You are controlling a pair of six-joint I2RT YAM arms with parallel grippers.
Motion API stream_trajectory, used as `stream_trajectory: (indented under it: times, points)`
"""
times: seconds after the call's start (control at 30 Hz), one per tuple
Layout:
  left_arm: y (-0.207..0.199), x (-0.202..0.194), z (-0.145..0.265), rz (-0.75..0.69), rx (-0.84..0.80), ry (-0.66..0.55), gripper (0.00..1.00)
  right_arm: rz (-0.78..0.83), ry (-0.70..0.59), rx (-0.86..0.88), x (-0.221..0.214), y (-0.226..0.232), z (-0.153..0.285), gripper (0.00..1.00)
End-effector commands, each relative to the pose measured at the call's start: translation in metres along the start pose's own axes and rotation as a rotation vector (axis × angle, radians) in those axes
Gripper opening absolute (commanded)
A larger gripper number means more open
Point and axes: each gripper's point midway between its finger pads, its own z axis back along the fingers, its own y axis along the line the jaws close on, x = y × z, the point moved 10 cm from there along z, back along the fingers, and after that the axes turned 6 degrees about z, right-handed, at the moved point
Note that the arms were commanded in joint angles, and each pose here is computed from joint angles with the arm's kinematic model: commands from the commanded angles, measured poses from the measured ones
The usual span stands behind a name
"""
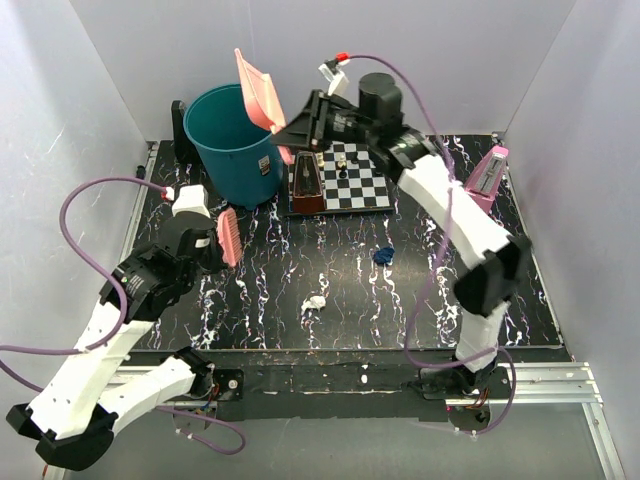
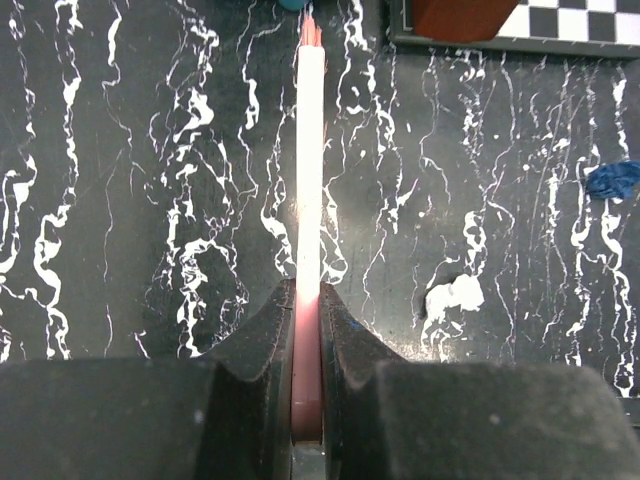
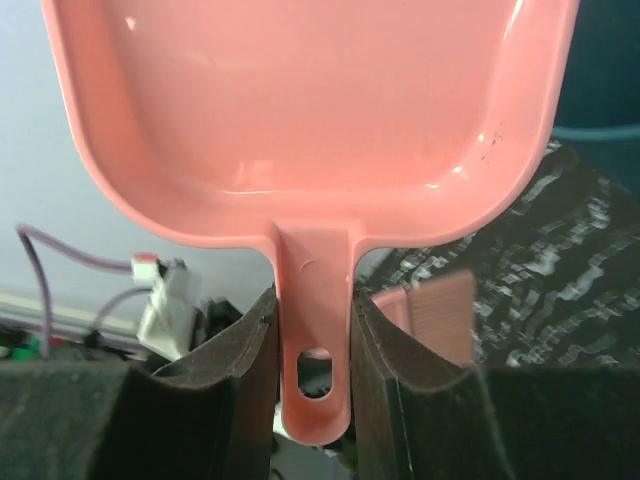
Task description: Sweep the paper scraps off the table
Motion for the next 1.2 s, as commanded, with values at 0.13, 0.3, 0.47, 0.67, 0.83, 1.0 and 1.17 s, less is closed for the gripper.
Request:
stream_trajectory:
  times: [0.13,0.3,0.47,0.67,0.83,1.0,1.17]
  points:
    - [-0.011,0.025,0.016,-0.002,-0.134,-0.090,0.00,0.422,0.111,-0.449,-0.064,0.012,0.111,0.01]
    - [-0.026,0.043,0.019,-0.010,-0.217,-0.124,0.00,0.424,0.289,-0.734,-0.128,-0.021,0.157,0.01]
    - [-0.041,0.067,0.021,-0.014,-0.266,-0.189,0.00,0.378,0.431,-0.856,-0.186,-0.049,0.188,0.01]
    - [-0.068,0.079,0.013,0.039,-0.415,-0.211,0.00,0.353,0.503,-0.908,-0.220,-0.059,0.201,0.01]
    - [-0.094,0.072,-0.015,0.088,-0.521,-0.131,0.00,0.366,0.555,-0.863,-0.231,-0.054,0.196,0.01]
    - [-0.114,0.056,-0.037,0.089,-0.649,-0.052,0.00,0.403,0.555,-0.838,-0.226,-0.046,0.192,0.01]
    - [-0.132,0.027,-0.066,0.052,-0.631,0.050,0.00,0.453,0.531,-0.855,-0.212,-0.042,0.186,0.01]
